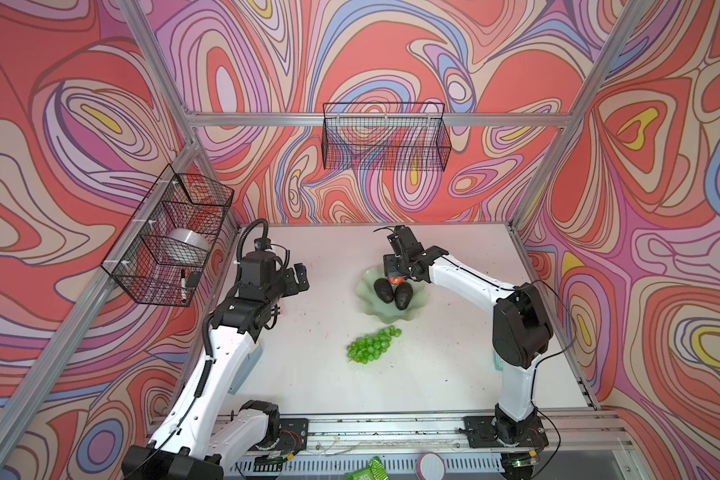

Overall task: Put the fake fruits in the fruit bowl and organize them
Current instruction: 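Place the red fruit in the bowl behind the avocados and release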

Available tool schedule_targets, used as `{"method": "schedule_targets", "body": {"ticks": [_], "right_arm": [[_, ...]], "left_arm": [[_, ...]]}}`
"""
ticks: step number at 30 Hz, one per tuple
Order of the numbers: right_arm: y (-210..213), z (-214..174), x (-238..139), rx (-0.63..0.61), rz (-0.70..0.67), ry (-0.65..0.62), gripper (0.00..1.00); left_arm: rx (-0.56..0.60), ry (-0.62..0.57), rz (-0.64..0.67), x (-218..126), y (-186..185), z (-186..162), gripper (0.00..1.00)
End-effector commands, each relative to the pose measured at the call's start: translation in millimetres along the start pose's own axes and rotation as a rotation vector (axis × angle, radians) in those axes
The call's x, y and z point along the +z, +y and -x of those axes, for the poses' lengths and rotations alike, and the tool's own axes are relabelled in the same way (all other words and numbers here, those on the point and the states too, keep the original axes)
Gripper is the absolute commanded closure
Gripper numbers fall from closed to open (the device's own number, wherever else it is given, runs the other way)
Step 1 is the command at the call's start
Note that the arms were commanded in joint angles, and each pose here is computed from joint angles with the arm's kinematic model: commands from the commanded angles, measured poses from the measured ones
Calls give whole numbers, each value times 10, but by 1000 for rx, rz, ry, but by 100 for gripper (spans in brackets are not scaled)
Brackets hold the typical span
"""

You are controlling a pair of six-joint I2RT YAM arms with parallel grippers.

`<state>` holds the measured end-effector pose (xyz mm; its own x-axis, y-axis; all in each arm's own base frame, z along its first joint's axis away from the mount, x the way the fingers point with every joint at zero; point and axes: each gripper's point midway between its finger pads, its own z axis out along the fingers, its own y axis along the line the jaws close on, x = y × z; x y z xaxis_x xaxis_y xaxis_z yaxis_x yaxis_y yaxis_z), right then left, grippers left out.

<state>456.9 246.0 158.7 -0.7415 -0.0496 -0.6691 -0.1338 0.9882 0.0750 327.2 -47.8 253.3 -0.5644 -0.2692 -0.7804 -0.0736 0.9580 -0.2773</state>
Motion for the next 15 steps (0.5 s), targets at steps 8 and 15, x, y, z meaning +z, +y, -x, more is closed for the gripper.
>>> {"method": "schedule_targets", "body": {"ticks": [8,15], "right_arm": [[-68,350,-944,139,129,-208,9],[-240,293,-1294,174,163,-292,3]], "left_arm": [[277,61,-384,-141,-962,-969,7],[540,58,-550,-181,-1401,-1716,7]]}}
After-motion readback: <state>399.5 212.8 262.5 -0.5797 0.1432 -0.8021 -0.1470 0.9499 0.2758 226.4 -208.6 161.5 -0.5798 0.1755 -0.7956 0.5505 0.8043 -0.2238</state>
